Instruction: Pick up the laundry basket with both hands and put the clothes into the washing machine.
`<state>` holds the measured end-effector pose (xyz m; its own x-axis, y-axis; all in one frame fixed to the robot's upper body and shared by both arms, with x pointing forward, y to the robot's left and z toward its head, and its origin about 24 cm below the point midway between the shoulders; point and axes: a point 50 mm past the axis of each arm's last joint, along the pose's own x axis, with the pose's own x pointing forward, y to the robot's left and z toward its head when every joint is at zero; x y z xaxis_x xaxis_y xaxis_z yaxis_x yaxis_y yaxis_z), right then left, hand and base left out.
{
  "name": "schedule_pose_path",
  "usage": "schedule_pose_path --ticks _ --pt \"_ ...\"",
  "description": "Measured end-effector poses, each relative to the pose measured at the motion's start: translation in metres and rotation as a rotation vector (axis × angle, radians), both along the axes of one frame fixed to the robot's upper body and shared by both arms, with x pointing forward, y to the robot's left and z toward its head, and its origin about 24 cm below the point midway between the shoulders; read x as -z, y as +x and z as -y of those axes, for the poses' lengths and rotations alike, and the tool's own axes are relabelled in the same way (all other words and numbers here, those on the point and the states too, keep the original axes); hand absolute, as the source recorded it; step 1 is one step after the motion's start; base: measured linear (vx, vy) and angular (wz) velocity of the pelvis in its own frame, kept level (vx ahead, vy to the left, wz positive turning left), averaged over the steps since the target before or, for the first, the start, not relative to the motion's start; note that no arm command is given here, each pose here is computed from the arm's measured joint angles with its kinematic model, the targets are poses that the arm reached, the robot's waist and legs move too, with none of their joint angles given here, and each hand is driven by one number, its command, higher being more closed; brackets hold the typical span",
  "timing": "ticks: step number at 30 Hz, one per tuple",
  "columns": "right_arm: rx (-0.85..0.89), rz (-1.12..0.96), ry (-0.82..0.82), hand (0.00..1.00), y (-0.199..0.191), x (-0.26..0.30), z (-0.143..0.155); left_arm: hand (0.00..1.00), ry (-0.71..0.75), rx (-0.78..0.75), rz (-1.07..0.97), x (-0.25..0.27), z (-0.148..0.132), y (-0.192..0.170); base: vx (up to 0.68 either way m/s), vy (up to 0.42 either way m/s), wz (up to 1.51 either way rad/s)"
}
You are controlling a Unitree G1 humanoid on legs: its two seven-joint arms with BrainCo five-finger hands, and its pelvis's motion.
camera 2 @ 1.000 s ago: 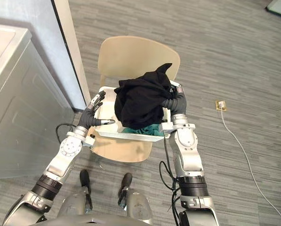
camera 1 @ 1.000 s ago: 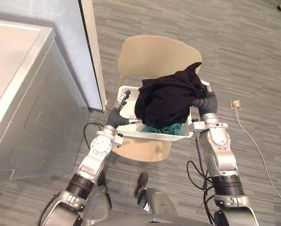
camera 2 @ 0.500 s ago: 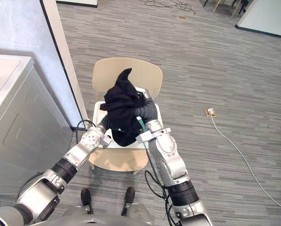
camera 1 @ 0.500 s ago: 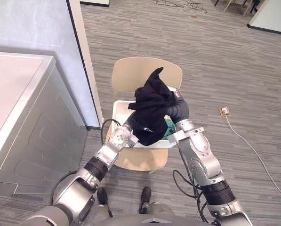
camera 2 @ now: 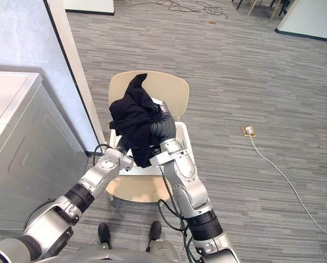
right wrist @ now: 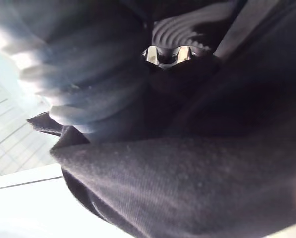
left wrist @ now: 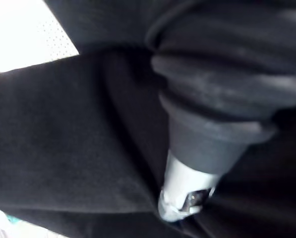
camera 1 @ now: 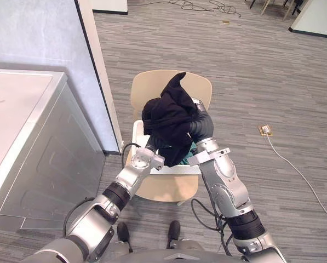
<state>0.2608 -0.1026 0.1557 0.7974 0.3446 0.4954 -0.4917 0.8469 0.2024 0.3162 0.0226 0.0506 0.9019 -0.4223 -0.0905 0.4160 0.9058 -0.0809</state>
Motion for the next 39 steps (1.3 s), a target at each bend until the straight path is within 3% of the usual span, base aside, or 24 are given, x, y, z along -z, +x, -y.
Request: schedule_pose_path --ticks 2,3,8,17,21,24,31,39 --pt "0.007 0.005 0.011 1.0 0.0 -0.001 0.0 1.0 -0.018 -0.014 0.023 -0.006 -0.001 0.0 0.0 0.0 0.0" --pt "0.013 0.007 0.016 0.0 0.0 -0.001 0.0 1.0 -0.044 -0.027 0.038 -0.01 -0.002 0.0 0.0 0.0 0.0" --pt "0.073 -0.01 0.038 0.0 -0.001 0.004 0.008 1.0 -0.094 -0.086 0.05 -0.012 -0.014 0.0 0.01 0.006 0.0" --pt "0.337 -0.091 0.005 0.0 -0.005 0.025 0.036 1.0 -0.175 -0.215 0.081 -0.022 -0.037 0.0 0.02 0.005 -0.04" --pt "0.438 -0.187 -0.021 0.0 -0.002 0.046 0.058 1.0 -0.255 -0.334 0.16 -0.045 -0.064 0.007 0.02 0.003 -0.14" --pt "0.603 -0.308 -0.097 0.0 -0.01 0.074 0.088 1.0 -0.325 -0.457 0.253 -0.065 -0.095 0.008 0.03 0.005 -0.1" --pt "0.844 -0.645 -0.209 0.0 -0.035 0.141 0.143 1.0 -0.366 -0.527 0.437 -0.102 -0.134 0.001 0.01 -0.006 0.0" --pt "0.872 -0.967 -0.364 0.0 -0.063 0.203 0.159 1.0 -0.448 -0.568 0.524 -0.114 -0.164 -0.013 0.02 -0.008 0.22"
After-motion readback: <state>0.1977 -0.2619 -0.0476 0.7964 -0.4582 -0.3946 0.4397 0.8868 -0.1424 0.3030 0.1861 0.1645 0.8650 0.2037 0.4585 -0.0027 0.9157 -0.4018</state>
